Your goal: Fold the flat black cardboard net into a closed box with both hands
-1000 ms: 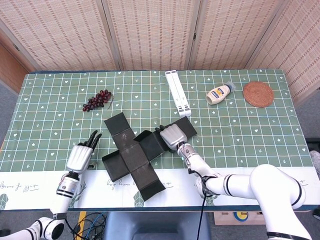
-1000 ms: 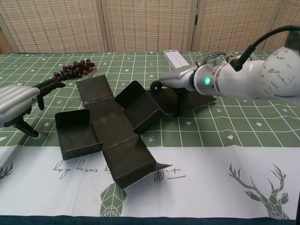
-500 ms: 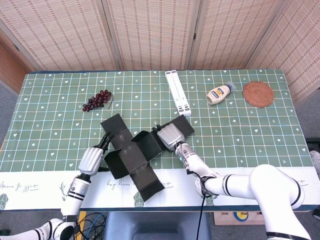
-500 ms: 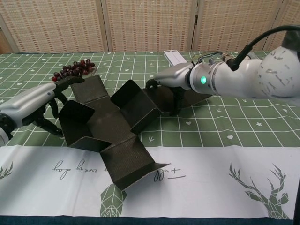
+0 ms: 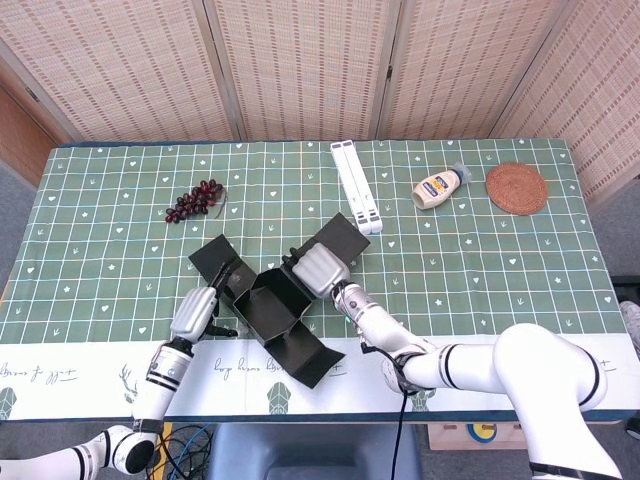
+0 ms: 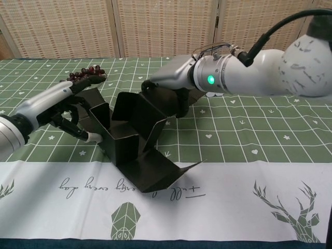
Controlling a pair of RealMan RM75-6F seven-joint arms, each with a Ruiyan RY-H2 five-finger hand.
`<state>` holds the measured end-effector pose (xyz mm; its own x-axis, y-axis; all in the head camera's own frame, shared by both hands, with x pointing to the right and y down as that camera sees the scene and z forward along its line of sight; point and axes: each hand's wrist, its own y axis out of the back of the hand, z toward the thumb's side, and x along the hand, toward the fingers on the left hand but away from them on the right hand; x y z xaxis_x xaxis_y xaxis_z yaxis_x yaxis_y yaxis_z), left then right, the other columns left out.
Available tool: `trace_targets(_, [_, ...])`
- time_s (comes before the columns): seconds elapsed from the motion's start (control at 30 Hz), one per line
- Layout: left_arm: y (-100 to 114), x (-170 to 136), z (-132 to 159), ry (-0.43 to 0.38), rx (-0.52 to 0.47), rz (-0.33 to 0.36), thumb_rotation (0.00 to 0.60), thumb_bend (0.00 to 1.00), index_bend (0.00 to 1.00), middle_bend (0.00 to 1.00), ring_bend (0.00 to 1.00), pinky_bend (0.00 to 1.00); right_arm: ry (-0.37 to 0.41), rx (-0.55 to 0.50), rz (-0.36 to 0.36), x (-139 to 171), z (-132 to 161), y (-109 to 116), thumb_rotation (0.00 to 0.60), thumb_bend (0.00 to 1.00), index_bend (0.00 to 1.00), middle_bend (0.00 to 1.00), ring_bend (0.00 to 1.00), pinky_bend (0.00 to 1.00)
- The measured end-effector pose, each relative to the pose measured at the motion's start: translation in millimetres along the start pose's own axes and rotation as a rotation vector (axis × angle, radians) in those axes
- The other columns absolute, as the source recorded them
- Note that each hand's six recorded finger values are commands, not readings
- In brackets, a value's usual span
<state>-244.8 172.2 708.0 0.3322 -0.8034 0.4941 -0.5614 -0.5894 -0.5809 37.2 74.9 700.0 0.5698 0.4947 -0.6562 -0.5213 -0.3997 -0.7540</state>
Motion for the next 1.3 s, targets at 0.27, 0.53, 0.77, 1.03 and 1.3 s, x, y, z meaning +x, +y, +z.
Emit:
trace_targets(0.27, [-2, 5, -8, 0.044, -0.176, -0.081, 0.600, 0.08, 0.00, 0.00, 0.46, 0.77, 0.058, 0.167, -0.071, 1, 12, 18, 0.600, 0.35, 0.17, 0.26, 0.70, 0.94])
trace_targets(0.53, [1, 5, -18, 0.095, -0.327, -0.172, 0.600, 0.08, 0.00, 0.00, 0.50, 0.78, 0.116, 0.274, -0.131, 4, 25, 24, 0.600, 0.36, 0.17, 0.26, 0.71, 0.94])
trace_targets(0.77, [-3, 3, -28, 0.134, -0.365, -0.208, 0.600, 0.08, 0.00, 0.00, 0.53, 0.79, 0.145, 0.324, -0.156, 8, 31, 26, 0.600, 0.36, 0.17, 0.26, 0.71, 0.94])
trace_targets(1.03, [-7, 3, -27, 0.155, -0.432, -0.226, 0.600, 0.08, 0.00, 0.00, 0.56, 0.79, 0.168, 0.362, -0.188, 11, 38, 28, 0.600, 0.36, 0.17, 0.26, 0.71, 0.94])
trace_targets(1.3, [-11, 1, -23, 0.151, -0.502, -0.254, 0.600, 0.08, 0.01, 0.00, 0.57, 0.79, 0.163, 0.380, -0.205, 9, 37, 28, 0.600, 0.37, 0.17, 0.26, 0.71, 0.94])
